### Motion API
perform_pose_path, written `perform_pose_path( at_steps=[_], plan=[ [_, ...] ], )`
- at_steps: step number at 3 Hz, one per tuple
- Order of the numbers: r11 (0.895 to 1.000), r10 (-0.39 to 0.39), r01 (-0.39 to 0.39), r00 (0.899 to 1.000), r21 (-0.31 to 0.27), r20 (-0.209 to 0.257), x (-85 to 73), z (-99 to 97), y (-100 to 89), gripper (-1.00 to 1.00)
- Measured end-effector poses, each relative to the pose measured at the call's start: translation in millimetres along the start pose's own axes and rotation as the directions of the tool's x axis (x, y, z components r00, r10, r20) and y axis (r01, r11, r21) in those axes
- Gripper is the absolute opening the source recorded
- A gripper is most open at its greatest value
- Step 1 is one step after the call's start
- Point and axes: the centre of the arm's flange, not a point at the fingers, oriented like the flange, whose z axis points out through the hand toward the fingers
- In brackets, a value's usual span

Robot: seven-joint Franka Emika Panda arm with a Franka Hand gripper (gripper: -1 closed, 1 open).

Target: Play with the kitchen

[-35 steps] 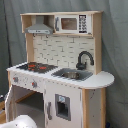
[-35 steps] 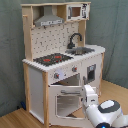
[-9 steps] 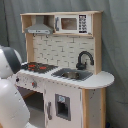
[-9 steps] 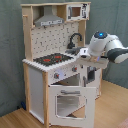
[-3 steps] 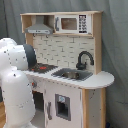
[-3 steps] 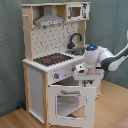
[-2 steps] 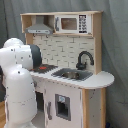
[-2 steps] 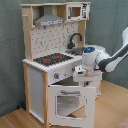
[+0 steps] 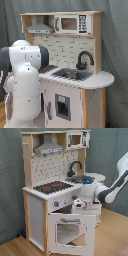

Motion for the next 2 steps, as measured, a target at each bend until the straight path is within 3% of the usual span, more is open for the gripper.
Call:
perform_pose_path(
  at_steps=[1, 2],
  plan=[
    [1.0, 0.015, -0.014, 0.999, 0.018, -0.035, 11.5, 11.3, -6.9, -1.0],
    [0.998, 0.062, -0.062, 0.997, 0.014, -0.053, 30.4, 5.8, -25.4, -1.0]
  ],
)
